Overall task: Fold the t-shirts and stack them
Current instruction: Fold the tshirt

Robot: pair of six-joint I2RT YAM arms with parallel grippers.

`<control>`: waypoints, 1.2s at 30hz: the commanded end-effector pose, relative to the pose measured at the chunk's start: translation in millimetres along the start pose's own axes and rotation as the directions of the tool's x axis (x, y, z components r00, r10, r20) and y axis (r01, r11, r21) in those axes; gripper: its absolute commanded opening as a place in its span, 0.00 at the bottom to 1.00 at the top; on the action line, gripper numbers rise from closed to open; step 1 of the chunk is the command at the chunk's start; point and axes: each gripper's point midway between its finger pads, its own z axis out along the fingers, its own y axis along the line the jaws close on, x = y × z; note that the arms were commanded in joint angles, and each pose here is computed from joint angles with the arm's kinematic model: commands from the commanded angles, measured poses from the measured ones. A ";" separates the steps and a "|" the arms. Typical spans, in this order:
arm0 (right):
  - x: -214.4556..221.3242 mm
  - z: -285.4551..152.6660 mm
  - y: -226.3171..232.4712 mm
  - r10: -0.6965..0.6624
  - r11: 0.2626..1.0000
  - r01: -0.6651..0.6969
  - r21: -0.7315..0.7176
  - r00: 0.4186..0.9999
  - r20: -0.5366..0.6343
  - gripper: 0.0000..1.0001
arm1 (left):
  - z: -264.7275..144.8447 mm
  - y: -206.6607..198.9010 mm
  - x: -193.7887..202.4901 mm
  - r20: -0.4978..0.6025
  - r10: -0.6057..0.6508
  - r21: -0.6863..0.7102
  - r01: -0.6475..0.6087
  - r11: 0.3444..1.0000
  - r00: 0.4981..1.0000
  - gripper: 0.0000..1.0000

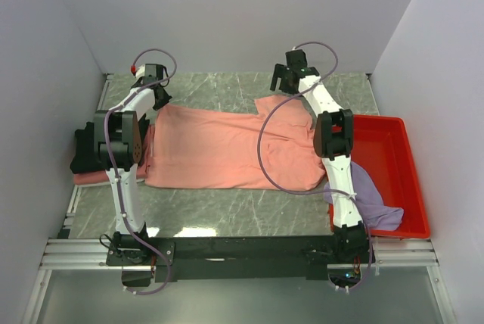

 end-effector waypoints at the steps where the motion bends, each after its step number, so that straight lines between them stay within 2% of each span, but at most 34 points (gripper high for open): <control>1: -5.9 -1.5 7.1 0.014 1.000 -0.014 0.008 1.000 0.018 0.96 | -7.4 -9.1 -11.8 0.026 -0.018 0.045 0.017 0.999 0.999 0.01; 4: -0.2 -1.1 10.9 0.004 1.000 -0.004 0.003 1.000 0.003 0.95 | -8.1 -10.7 -10.2 0.023 -0.024 0.058 0.023 0.998 0.999 0.01; 6: 4.9 -1.3 11.4 -0.002 1.000 0.002 0.014 1.000 -0.010 0.89 | -7.1 -11.0 -8.6 0.018 -0.028 0.060 0.027 0.998 0.999 0.01; 7: 6.1 -1.6 10.8 -0.003 1.000 0.004 0.020 1.000 -0.013 0.85 | -7.1 -10.8 -8.3 0.017 -0.028 0.059 0.026 0.998 0.999 0.01; 8: 8.7 -1.8 14.6 -0.012 1.000 0.013 0.018 1.000 -0.016 0.74 | -6.7 -10.3 -7.8 0.015 -0.028 0.056 0.027 0.998 0.999 0.01; 10: 12.2 -1.9 14.1 -0.018 0.999 0.019 0.039 1.000 -0.021 0.66 | -3.1 -8.5 -0.3 0.003 -0.017 0.072 0.017 0.997 1.000 0.01; 11: 14.6 -1.8 12.7 -0.023 0.998 0.024 0.061 0.999 -0.022 0.57 | -2.2 -5.6 3.4 -0.008 -0.015 0.067 0.016 0.998 1.000 0.01; 16: 20.0 0.7 9.0 -0.008 0.995 0.012 0.096 0.999 -0.044 0.50 | -4.5 4.1 4.7 -0.016 -0.022 0.028 0.023 0.999 1.000 0.01; 17: 26.3 3.1 8.0 -0.008 0.995 0.014 0.099 0.998 -0.059 0.43 | -6.5 1.9 1.6 -0.005 -0.025 0.041 0.025 0.999 1.000 0.01; 21: 32.3 2.2 11.8 -0.021 0.996 0.028 0.087 0.997 -0.078 0.31 | -22.2 -2.1 -10.6 0.034 -0.031 0.074 0.029 0.997 0.999 0.01; 22: 33.1 2.3 11.5 -0.020 0.995 0.027 0.093 0.997 -0.078 0.24 | -23.4 -2.3 -11.4 0.037 -0.029 0.072 0.027 0.997 0.999 0.01; 24: 31.3 0.3 10.3 -0.020 0.995 0.027 0.099 0.997 -0.069 0.20 | -25.4 -1.0 -13.2 0.039 -0.024 0.063 0.021 0.998 0.999 0.01; 27: 20.0 -7.0 11.8 -0.042 0.994 0.045 0.099 0.999 -0.031 0.00 | -27.1 1.3 -14.4 0.039 -0.022 0.054 0.020 0.998 0.999 0.01; 32: -29.2 -37.1 18.9 -0.097 0.993 0.088 0.084 0.989 0.115 0.00 | -33.8 -3.8 -18.7 0.048 -0.026 0.080 0.022 0.997 0.998 0.00; 33: -54.2 -54.8 25.8 -0.089 0.995 0.079 0.061 0.977 0.193 0.00 | -34.3 -3.8 -19.4 0.048 -0.027 0.082 0.023 0.996 0.998 0.01; 35: -62.5 -64.8 27.5 -0.107 0.994 0.098 0.048 0.968 0.228 0.00 | -37.3 -5.0 -22.3 0.056 -0.032 0.089 0.027 0.996 0.998 0.01; 36: -80.9 -80.5 33.6 -0.102 0.995 0.098 0.028 0.953 0.287 0.00 | -38.1 -4.8 -22.1 0.058 -0.029 0.087 0.024 0.996 0.998 0.01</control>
